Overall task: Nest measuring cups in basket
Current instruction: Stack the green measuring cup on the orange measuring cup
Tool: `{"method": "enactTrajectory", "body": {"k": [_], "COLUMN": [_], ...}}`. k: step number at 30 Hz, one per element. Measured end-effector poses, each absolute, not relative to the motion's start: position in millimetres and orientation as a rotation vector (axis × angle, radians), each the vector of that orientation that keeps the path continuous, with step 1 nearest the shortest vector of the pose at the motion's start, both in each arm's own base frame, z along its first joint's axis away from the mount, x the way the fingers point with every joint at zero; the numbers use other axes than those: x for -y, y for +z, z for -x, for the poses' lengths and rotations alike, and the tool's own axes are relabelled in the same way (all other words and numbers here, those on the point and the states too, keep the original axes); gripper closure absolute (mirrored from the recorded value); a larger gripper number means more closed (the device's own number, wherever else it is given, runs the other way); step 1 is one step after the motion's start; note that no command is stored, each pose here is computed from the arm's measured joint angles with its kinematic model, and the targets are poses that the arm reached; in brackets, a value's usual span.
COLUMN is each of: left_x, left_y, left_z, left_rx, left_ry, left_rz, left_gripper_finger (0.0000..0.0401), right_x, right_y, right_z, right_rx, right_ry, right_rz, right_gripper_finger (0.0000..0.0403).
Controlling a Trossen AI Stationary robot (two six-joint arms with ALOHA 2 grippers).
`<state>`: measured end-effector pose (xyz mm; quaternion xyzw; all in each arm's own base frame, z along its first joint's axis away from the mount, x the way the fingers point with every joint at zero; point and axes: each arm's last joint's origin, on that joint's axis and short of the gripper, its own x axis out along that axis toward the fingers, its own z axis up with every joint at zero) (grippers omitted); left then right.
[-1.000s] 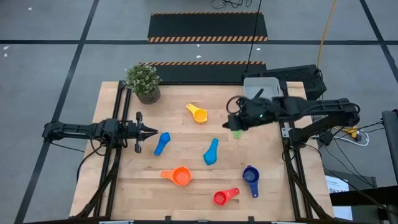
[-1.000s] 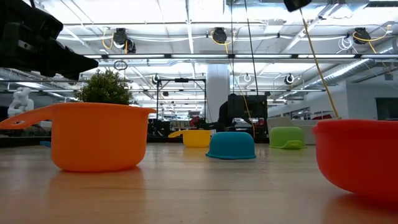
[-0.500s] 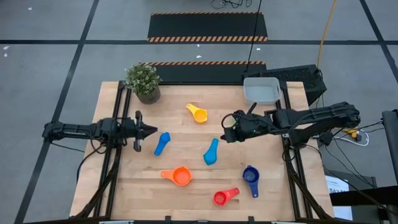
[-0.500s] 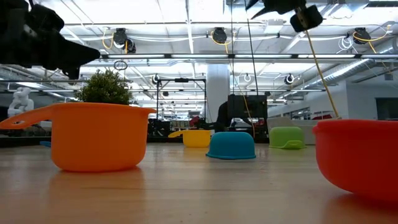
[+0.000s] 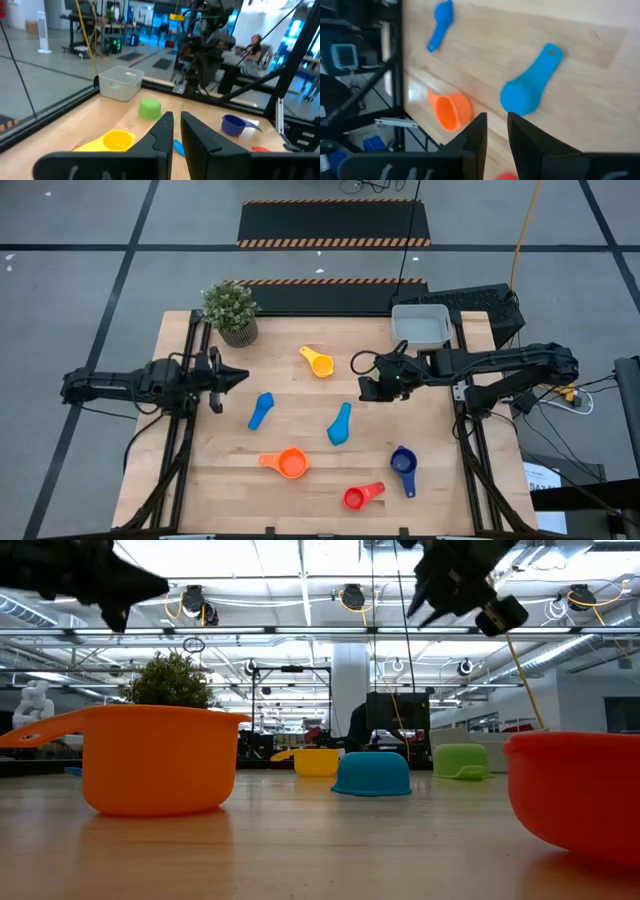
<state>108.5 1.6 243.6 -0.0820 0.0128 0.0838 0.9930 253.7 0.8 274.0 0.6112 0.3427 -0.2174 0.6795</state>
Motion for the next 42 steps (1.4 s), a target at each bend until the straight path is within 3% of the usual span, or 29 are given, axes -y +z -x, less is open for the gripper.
{"method": "enactTrajectory", "body": {"k": [10,18,31,42], "left_x": [0,1,6,8], "left_y": [315,346,314,297], "left_z": [-132,-162,-215,-232], "left_rx": [-0.115,-0.139,-0.490,-0.576], "left_ry": [0.154,0.142,0.090,0.045], "left_rz": [0.057,0.067,0.155,0.163], "left_gripper_finger": [0.0364,0.0364,0.0364,0.0364], "right_x": [8,8,7,7], "right_y": [247,234,217,192], "right_z": [-245,-240,-232,-219], "right_rx": [-0.887,-0.925,-0.967,-1.032], "right_ry": [-0.504,-0.546,-0.586,-0.664], "right_rz": [-1.462,-1.488,-1.481,-1.481], "right_gripper_finger": [0.0333,0.0333,0.0333,0.0333]}}
